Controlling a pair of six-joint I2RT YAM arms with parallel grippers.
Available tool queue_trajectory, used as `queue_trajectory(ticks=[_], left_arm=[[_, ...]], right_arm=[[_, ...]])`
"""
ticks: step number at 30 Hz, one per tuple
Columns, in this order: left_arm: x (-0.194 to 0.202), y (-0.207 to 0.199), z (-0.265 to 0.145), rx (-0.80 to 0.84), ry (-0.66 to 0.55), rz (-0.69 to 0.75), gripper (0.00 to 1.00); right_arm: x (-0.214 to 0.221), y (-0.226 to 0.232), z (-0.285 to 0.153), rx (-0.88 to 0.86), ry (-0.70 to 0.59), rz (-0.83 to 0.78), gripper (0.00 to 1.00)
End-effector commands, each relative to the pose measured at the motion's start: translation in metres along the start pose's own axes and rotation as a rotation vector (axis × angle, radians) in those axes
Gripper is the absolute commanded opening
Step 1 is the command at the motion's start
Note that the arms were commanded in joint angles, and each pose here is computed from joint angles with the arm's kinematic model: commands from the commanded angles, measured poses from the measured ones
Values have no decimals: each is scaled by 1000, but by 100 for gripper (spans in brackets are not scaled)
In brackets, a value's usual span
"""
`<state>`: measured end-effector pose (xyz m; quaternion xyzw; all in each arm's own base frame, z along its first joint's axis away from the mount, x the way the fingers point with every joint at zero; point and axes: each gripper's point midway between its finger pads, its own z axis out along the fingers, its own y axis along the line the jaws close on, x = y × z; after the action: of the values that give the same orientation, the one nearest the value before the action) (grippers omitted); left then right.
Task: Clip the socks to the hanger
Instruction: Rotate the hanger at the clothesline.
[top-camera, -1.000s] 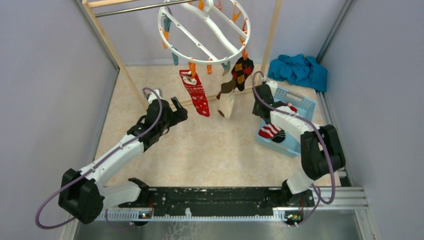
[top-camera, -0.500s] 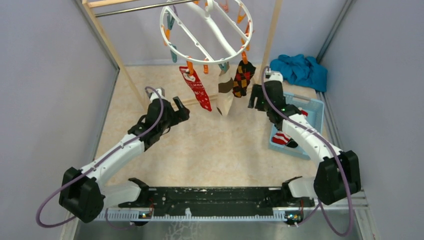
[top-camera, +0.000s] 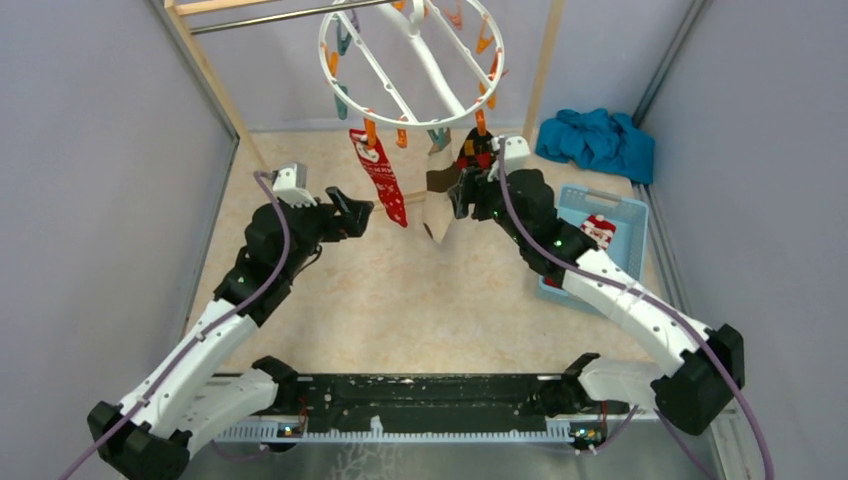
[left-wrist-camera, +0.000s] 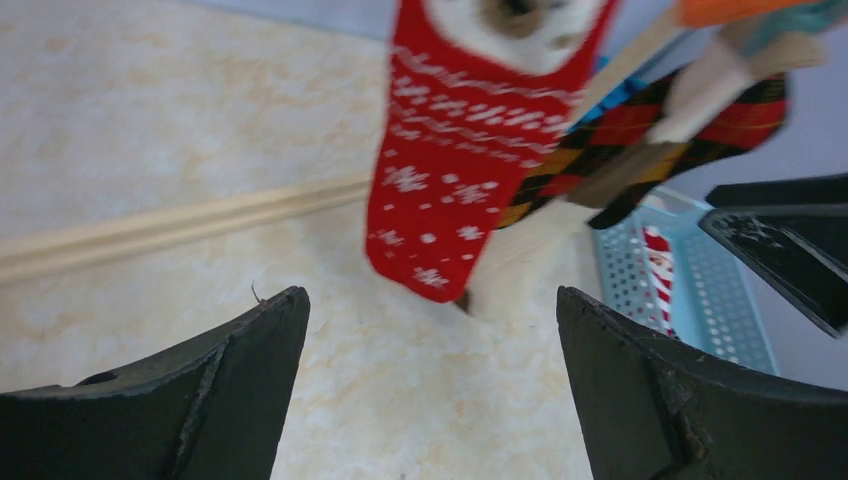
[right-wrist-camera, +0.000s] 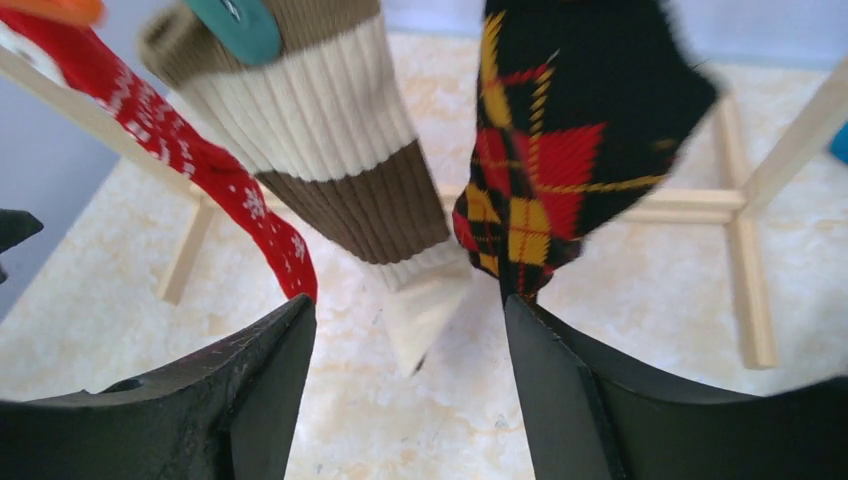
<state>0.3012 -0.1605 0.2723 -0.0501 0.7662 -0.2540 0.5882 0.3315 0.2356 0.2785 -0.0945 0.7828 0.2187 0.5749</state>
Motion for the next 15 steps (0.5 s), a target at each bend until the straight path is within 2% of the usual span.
queue_trajectory(ticks=[1, 7, 11, 15], left_arm=[[-39, -74, -16, 325, -43, 78, 98], [-51, -150, -25, 537, -26, 167, 98], [-59, -192, -32, 675, -57, 162, 99], [-46, -230, -19, 771, -58, 183, 99]], right_arm=[[-68, -12, -38, 72, -206, -1, 67], [-117, -43, -67, 175, -293, 8, 63], [-130, -83, -73, 281, -308, 65, 59], [-136, -117, -73, 341, -316, 122, 57]])
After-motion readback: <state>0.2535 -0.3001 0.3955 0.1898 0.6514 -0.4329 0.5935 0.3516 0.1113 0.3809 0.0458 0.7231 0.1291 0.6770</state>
